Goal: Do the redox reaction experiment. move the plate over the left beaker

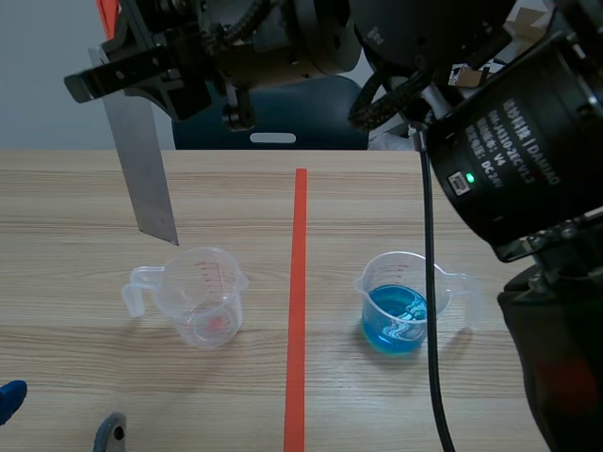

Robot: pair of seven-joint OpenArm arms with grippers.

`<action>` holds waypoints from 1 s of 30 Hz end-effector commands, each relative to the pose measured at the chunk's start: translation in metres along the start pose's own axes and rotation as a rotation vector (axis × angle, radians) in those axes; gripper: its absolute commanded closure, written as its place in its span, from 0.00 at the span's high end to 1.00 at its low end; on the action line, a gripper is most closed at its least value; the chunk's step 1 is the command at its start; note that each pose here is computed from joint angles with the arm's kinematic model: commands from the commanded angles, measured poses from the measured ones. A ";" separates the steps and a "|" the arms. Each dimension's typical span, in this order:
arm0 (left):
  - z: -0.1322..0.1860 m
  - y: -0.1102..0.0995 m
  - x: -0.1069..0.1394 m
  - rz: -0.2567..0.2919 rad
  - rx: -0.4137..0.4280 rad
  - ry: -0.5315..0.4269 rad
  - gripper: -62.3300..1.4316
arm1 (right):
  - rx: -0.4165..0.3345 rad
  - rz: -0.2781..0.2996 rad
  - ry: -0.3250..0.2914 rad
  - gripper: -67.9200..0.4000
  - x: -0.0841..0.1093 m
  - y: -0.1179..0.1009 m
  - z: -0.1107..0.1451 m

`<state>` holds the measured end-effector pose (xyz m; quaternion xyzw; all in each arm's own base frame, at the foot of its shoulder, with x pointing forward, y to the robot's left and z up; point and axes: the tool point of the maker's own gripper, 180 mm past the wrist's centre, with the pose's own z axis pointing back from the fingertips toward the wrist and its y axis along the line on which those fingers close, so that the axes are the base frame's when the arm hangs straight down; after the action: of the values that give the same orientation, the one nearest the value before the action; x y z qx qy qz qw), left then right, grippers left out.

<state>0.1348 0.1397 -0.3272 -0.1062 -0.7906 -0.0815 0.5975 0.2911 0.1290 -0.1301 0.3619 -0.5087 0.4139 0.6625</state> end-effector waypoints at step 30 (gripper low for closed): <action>-0.002 0.004 0.006 -0.013 0.000 -0.026 0.89 | -0.016 0.040 -0.020 0.01 0.010 -0.001 0.000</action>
<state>0.1348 0.1397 -0.3272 -0.1060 -0.7906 -0.0816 0.5975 0.2951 0.1265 -0.1332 0.3447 -0.5124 0.4168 0.6670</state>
